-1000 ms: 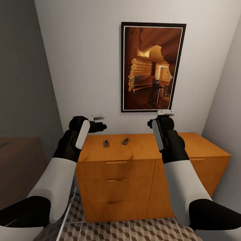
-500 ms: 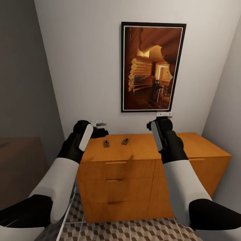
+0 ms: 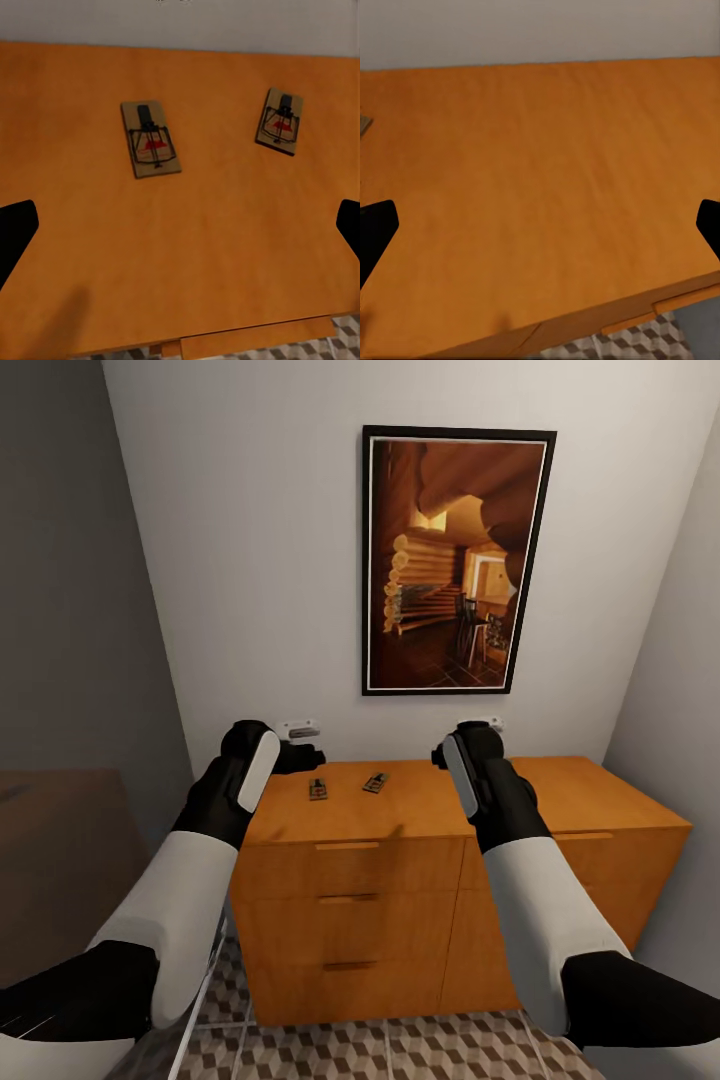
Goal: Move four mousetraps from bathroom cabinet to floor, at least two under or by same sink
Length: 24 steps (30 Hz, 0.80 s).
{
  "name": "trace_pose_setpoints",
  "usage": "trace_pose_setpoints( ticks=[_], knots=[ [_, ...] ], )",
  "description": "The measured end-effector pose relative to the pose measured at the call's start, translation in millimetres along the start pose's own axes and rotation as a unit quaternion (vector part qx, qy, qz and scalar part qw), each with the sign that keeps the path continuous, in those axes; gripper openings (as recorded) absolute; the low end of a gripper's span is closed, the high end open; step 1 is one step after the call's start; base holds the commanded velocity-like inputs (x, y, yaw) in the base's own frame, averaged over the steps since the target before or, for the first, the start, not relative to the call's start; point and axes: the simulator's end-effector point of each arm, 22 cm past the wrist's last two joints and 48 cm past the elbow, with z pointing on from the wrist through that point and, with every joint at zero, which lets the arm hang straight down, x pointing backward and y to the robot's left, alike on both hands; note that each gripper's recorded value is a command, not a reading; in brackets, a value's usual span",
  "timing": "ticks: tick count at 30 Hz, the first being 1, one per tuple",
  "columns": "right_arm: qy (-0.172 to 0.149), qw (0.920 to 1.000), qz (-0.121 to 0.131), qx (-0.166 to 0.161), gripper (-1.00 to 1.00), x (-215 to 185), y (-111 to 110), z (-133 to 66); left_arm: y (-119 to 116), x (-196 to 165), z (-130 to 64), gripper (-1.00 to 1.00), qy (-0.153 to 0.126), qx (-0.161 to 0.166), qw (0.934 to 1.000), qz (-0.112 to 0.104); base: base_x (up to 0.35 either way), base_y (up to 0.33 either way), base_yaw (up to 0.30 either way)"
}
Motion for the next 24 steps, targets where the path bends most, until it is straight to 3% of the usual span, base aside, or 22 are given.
trace_pose_setpoints(
  ticks=[10, 24],
  knots=[
    [0.0, 1.0, 0.0, -0.003, 1.0, 0, 2, -0.5, -7, -1, -1.0, 1.0, -0.001, 0.009, 1.0, -0.003, 0.0, 0.0, 0.0],
    [-0.033, 0.9993, 0.015, -0.005, 1.0, -23, -4, -15.7, -22, 1, -1.9, 1.0, 0.004, 0.04, 0.999, -0.018, 0.0, 0.0, 0.0]
  ],
)
